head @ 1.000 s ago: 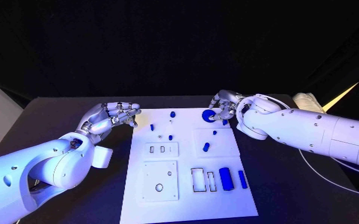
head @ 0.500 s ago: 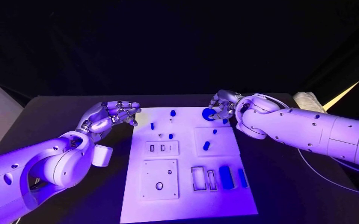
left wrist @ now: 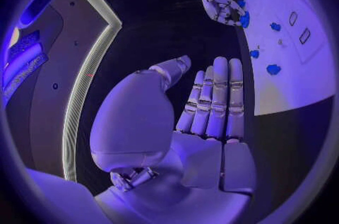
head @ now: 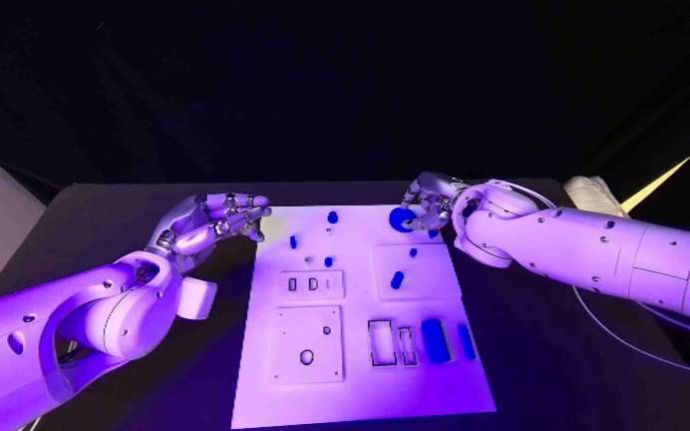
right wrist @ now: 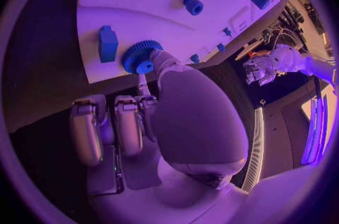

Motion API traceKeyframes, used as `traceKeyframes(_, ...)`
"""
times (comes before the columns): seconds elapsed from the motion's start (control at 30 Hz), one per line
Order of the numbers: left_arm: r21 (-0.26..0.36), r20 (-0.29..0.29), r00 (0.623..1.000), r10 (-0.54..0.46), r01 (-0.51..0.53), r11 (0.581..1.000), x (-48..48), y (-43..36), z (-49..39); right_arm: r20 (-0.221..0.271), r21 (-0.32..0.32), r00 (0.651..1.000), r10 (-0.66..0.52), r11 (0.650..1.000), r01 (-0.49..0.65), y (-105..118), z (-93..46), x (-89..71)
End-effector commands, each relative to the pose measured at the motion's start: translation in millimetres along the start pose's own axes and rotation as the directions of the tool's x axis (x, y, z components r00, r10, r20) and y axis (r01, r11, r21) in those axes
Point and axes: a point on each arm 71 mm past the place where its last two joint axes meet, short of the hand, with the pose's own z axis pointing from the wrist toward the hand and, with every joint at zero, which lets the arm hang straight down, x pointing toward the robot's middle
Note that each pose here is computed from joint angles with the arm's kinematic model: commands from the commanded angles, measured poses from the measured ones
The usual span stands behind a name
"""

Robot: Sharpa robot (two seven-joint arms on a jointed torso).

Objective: Assemble the parts on the task board

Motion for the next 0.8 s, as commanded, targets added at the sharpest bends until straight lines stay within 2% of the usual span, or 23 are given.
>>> traceKeyframes(0.03,0.007,-0.014,1.000,-0.007,0.007,1.000,1.9,-1.0,0.6,0.032,-0.037,0.999,-0.027,0.999,0.028,4,-1.6,1.8)
traceKeyframes(0.2,0.007,-0.014,1.000,-0.007,0.007,1.000,1.9,-0.9,0.8,0.097,-0.073,0.995,-0.029,0.997,0.036,12,-3.7,-1.0)
traceKeyframes(0.53,0.003,-0.017,1.000,-0.009,0.009,1.000,3.0,-0.6,1.1,0.186,-0.146,0.982,-0.017,0.988,0.044,41,-13.0,-2.6)
traceKeyframes(0.6,0.002,-0.017,1.000,-0.009,0.009,1.000,3.0,-0.5,1.2,0.192,-0.156,0.981,-0.018,0.987,0.049,45,-13.9,-2.3)
traceKeyframes(0.8,0.002,-0.018,1.000,-0.009,0.009,1.000,3.5,-0.6,1.3,0.195,-0.234,0.980,-0.028,0.970,0.074,76,-16.4,6.5)
